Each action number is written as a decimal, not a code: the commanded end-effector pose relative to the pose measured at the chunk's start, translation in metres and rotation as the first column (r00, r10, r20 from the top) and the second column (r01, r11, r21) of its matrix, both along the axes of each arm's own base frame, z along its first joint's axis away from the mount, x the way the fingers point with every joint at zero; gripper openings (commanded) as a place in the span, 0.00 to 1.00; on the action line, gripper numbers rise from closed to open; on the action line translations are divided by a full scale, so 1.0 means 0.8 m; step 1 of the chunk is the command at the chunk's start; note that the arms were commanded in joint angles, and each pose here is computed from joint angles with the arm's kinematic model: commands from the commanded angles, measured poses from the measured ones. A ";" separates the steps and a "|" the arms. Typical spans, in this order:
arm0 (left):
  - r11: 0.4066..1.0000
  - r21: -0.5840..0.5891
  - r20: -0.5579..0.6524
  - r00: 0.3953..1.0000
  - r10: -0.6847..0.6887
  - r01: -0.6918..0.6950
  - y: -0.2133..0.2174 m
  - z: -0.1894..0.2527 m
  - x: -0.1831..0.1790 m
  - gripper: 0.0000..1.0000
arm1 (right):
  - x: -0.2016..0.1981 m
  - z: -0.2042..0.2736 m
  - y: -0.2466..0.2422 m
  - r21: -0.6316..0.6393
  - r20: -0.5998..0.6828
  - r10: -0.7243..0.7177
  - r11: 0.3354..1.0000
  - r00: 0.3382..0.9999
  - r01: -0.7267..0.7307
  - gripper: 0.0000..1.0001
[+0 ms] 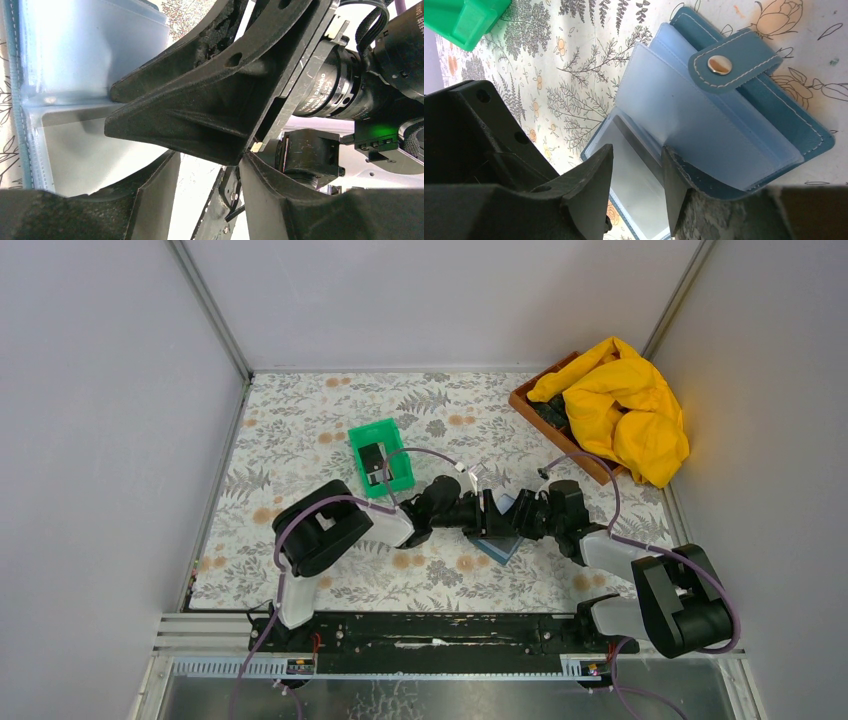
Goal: Take the credit cards out of the card holder
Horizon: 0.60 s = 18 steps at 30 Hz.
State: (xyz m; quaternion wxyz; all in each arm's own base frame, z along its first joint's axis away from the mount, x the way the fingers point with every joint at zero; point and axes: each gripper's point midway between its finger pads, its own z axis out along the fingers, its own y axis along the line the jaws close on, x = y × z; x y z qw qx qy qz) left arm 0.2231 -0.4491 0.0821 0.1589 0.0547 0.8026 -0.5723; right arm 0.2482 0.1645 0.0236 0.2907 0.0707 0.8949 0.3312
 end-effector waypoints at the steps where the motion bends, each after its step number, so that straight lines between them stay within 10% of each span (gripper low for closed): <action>1: 0.986 -0.128 0.131 0.984 0.120 -0.103 -0.011 0.054 0.048 0.55 | -0.035 -0.006 0.015 0.025 -0.074 0.102 0.995 0.992 -0.101 0.48; 18: 0.981 0.039 0.179 0.968 0.178 -0.188 0.056 0.010 -0.010 0.54 | -0.035 0.018 -0.040 -0.199 -0.034 -0.034 0.980 0.999 0.027 0.41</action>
